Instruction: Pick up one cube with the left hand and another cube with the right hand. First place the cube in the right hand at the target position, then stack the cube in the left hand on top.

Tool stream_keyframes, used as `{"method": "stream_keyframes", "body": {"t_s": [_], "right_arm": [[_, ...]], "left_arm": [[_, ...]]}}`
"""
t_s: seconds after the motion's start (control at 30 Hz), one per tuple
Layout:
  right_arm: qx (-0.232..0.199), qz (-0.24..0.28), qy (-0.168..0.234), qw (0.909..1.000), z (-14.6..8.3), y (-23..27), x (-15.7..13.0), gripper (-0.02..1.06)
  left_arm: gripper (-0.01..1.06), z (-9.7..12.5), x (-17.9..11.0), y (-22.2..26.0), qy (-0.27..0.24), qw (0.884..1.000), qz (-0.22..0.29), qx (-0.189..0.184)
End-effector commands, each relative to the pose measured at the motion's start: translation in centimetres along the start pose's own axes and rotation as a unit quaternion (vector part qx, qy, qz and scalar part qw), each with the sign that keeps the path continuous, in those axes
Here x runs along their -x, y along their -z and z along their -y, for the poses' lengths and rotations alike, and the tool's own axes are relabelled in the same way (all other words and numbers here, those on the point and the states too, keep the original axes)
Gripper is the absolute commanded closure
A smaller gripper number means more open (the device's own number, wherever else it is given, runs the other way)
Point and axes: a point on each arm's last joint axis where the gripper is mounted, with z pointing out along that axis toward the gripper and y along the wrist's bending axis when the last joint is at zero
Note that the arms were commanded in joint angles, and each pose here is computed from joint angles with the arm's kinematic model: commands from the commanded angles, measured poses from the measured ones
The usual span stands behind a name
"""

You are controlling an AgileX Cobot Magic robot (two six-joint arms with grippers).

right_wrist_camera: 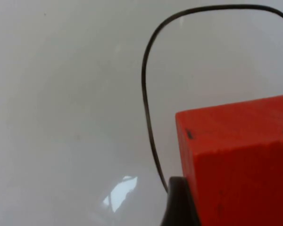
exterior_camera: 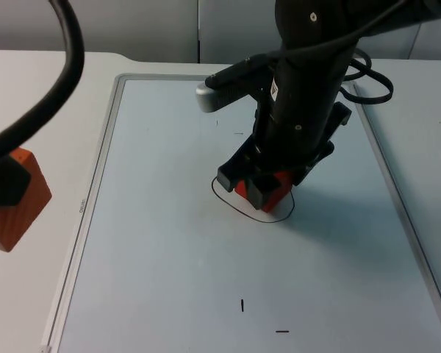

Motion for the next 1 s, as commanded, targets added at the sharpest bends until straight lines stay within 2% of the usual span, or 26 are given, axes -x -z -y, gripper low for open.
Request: {"method": "stream_keyframes", "body": {"t_s": [0.0, 0.03, 0.17, 0.2, 0.23, 0.3, 0.63, 0.97], "right_arm": [[-0.001, 0.008, -0.002, 1.0, 0.08, 0.38, 0.22, 0.9], [-0.001, 0.008, -0.002, 1.0, 0.08, 0.38, 0.22, 0.9], [-0.001, 0.008, -0.003, 1.0, 0.08, 0.38, 0.22, 0.63], [-0.001, 0.008, -0.003, 1.0, 0.08, 0.38, 0.22, 0.63], [-0.001, 0.008, -0.003, 1.0, 0.08, 0.38, 0.22, 0.55], [-0.001, 0.008, -0.003, 1.0, 0.08, 0.38, 0.22, 0.49], [-0.001, 0.009, -0.003, 1.0, 0.08, 0.38, 0.24, 0.37], [-0.003, 0.013, 0.0, 0.9999, 0.14, 0.38, 0.31, 0.38]], "left_arm": [[0.74, 0.17, -0.04, 0.14, 0.003, 1.0, 0.005, -0.005], [0.74, 0.17, -0.04, 0.14, 0.003, 1.0, 0.005, -0.005], [0.74, 0.17, -0.04, 0.14, 0.003, 1.0, 0.005, -0.005], [0.74, 0.17, -0.04, 0.14, 0.003, 1.0, 0.005, -0.005], [0.74, 0.17, -0.04, 0.14, 0.003, 1.0, 0.005, -0.005], [0.74, 0.17, -0.04, 0.14, 0.003, 1.0, 0.005, -0.005], [0.74, 0.18, -0.06, 0.14, 0.004, 1.0, 0.004, -0.006], [0.74, 0.18, -0.06, 0.14, 0.004, 1.0, 0.004, -0.006]]}}
